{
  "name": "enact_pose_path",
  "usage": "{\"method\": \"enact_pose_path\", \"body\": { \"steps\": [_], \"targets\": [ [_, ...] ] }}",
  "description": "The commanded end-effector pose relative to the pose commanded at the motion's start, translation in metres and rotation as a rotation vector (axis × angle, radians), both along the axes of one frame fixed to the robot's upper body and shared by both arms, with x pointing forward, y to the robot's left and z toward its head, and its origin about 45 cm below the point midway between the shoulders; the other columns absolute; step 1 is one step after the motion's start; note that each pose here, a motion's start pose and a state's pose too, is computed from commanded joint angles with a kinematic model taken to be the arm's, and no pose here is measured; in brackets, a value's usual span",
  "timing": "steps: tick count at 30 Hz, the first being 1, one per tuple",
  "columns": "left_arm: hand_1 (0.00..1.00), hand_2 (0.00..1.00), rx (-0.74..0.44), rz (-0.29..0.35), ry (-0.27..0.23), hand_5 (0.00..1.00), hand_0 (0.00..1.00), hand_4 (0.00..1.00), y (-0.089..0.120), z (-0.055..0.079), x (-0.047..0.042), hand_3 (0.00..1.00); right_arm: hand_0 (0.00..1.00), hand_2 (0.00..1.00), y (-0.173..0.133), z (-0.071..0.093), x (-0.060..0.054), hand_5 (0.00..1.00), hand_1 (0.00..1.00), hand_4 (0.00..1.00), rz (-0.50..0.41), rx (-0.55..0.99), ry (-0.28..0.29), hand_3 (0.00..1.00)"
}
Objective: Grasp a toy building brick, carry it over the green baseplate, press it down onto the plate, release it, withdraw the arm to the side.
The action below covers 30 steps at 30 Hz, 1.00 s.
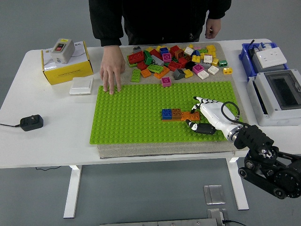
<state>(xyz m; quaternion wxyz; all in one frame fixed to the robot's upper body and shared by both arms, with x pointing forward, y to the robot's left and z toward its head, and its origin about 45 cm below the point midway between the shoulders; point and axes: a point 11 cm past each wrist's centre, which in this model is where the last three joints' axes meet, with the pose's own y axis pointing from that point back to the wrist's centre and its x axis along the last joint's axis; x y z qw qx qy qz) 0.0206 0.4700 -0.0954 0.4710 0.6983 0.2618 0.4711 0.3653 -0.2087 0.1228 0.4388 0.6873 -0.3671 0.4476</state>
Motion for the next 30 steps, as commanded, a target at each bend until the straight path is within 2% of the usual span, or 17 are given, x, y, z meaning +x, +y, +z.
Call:
{"method": "enact_pose_path", "body": {
  "steps": [11,17,21,25,30],
  "targets": [
    [0.605,0.564,-0.007,-0.003,0.0,0.636,0.635,0.465,-0.003,-0.001,-0.0008,0.714,0.835,0.994,0.002,-0.01,-0.004,0.714,0.948,0.624,0.007,-0.019,0.019,0.63],
    [0.605,0.564,-0.004,-0.002,0.0,0.636,0.635,0.465,-0.001,-0.001,-0.0009,0.714,0.836,0.993,0.002,-0.004,-0.001,0.712,0.948,0.622,0.009,-0.01,0.006,0.629],
    [0.605,0.564,-0.003,-0.002,0.0,0.638,0.635,0.465,-0.001,-0.001,-0.0004,0.714,0.839,0.991,0.002,0.004,0.003,0.714,0.947,0.62,0.005,0.016,-0.014,0.627],
    [0.605,0.564,-0.003,-0.002,-0.001,0.639,0.635,0.465,-0.001,-0.001,-0.0001,0.715,0.837,0.991,0.001,0.02,0.01,0.714,0.946,0.617,-0.004,0.069,-0.05,0.624],
    [0.605,0.564,0.001,0.001,0.003,0.639,0.635,0.465,0.0,0.0,-0.0014,0.715,0.837,0.991,-0.004,0.051,0.02,0.714,0.946,0.617,-0.038,0.175,-0.111,0.624]
  ]
}}
